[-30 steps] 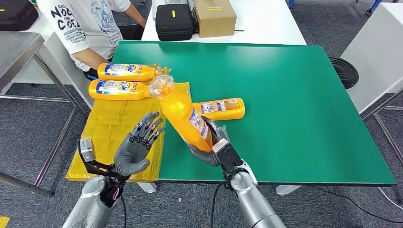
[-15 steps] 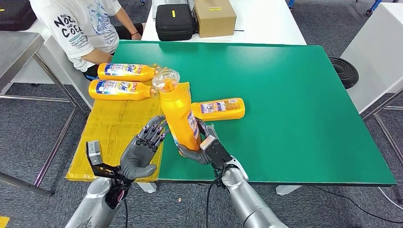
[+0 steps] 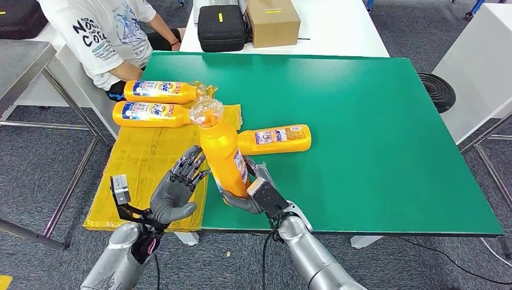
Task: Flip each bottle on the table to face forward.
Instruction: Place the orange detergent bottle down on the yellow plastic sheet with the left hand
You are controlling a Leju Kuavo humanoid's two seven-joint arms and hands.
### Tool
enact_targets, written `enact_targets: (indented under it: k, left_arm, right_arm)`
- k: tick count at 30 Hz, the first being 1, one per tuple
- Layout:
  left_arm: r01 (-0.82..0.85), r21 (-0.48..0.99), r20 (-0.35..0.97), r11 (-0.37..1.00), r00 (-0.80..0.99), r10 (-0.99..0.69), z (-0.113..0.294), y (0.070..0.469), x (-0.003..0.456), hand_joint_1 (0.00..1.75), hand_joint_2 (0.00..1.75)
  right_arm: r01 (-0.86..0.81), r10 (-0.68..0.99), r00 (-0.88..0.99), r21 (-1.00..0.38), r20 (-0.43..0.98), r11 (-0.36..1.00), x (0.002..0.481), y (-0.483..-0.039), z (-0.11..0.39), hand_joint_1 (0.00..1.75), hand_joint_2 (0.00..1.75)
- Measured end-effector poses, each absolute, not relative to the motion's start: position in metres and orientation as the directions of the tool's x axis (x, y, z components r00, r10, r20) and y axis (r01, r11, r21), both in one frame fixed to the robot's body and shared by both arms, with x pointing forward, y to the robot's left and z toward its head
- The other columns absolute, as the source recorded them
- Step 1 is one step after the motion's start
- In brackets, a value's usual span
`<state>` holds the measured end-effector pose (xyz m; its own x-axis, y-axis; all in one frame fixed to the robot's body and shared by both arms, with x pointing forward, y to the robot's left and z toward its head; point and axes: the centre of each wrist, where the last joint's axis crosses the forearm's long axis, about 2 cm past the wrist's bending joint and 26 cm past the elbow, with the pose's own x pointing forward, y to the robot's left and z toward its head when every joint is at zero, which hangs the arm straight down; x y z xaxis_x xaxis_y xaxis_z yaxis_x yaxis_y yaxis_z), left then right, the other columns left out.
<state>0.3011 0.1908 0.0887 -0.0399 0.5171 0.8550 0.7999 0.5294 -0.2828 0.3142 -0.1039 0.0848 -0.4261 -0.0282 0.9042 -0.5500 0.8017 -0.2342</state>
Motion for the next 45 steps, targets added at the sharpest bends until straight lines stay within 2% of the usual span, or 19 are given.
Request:
enact_targets:
  k: [11, 15, 20, 27, 34, 39, 45]
  left_arm:
    - [0.506, -0.318, 0.902, 0.802, -0.098, 0.419, 0.09, 0.191, 0.323, 0.0, 1.75]
    - [0.432, -0.323, 0.904, 0.842, -0.124, 0.41, 0.092, 0.193, 0.331, 0.0, 1.75]
    - [0.423, -0.329, 0.9, 0.844, -0.13, 0.416, 0.095, 0.194, 0.338, 0.0, 1.75]
    - [0.46, -0.388, 0.87, 0.799, -0.102, 0.482, 0.095, 0.192, 0.34, 0.0, 1.75]
    - [0.597, -0.492, 0.777, 0.634, -0.029, 0.629, 0.096, 0.19, 0.337, 0.0, 1.75]
    - [0.726, -0.421, 0.778, 0.543, -0.018, 0.628, 0.096, 0.188, 0.331, 0.0, 1.75]
    - [0.773, -0.368, 0.803, 0.517, -0.016, 0.596, 0.095, 0.191, 0.327, 0.0, 1.75]
  right_arm:
    - [-0.572, -0.026, -0.414, -0.238, 0.91, 0.785, 0.308, -0.091, 0.082, 1.75, 1.75]
    - [-0.582, -0.021, -0.416, -0.248, 0.909, 0.774, 0.306, -0.09, 0.081, 1.75, 1.75]
    - [-0.599, -0.019, -0.413, -0.256, 0.91, 0.759, 0.302, -0.087, 0.078, 1.75, 1.75]
    - [-0.621, -0.016, -0.404, -0.262, 0.915, 0.739, 0.3, -0.085, 0.075, 1.75, 1.75]
    - [-0.65, -0.01, -0.395, -0.272, 0.918, 0.71, 0.296, -0.085, 0.07, 1.75, 1.75]
    - [-0.649, -0.011, -0.379, -0.257, 0.925, 0.716, 0.297, -0.089, 0.068, 1.75, 1.75]
    - [-0.649, -0.011, -0.374, -0.254, 0.927, 0.717, 0.297, -0.091, 0.066, 1.75, 1.75]
